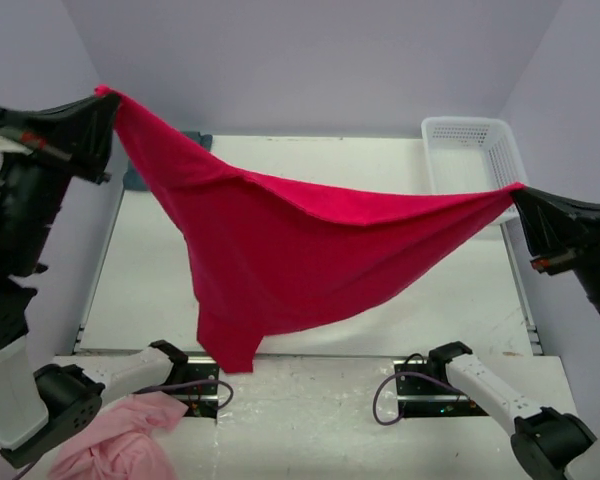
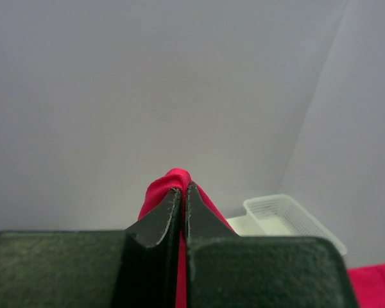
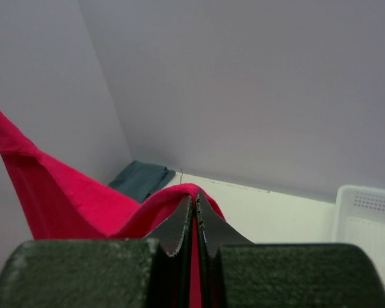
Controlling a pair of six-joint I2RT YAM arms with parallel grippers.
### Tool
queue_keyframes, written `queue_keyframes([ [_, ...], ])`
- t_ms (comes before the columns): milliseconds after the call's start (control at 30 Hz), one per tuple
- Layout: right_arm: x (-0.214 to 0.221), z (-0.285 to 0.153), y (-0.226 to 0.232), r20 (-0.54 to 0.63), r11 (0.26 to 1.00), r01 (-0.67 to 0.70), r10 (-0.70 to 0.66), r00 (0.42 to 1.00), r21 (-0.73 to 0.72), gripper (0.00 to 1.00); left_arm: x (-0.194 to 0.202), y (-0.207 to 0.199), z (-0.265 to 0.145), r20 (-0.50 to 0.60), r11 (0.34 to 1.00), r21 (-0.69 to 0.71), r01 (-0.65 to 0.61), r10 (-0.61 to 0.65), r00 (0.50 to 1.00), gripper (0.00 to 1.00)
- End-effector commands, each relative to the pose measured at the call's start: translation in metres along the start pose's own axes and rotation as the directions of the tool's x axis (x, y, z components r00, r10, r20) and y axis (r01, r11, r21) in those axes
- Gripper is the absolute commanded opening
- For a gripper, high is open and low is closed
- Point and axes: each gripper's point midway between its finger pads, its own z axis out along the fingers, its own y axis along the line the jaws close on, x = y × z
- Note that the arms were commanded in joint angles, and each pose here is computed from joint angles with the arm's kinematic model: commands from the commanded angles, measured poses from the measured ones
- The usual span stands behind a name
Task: Fold and stack the t-shirts
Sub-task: Flatten out the tshirt
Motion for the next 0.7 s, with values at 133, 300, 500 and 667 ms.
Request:
queue_keyframes([
  [133, -0.057, -0.069, 0.052, 0.233, 0.967, 0.099, -0.043, 0.971, -0.236, 0.0, -0.139, -0.033, -0.121, 0.412, 0.959, 0.282, 0.024, -0.143, 0.9, 0.0],
  [300, -0.064, -0.098, 0.074, 0.272, 0.931, 0.13, -0.034, 0.962, -0.342, 0.0, -0.156, -0.037, -0.146, 0.46, 0.946, 0.324, 0.014, -0.17, 0.872, 0.0],
  [500, -0.068, -0.111, 0.084, 0.307, 0.91, 0.152, -0.029, 0.951, -0.385, 0.0, -0.158, -0.043, -0.144, 0.468, 0.935, 0.354, 0.005, -0.182, 0.865, 0.0],
  [667, -0.053, -0.068, 0.074, 0.229, 0.926, 0.101, -0.017, 0.973, -0.364, 0.0, -0.12, -0.043, -0.093, 0.357, 0.949, 0.311, 0.042, -0.158, 0.921, 0.0],
])
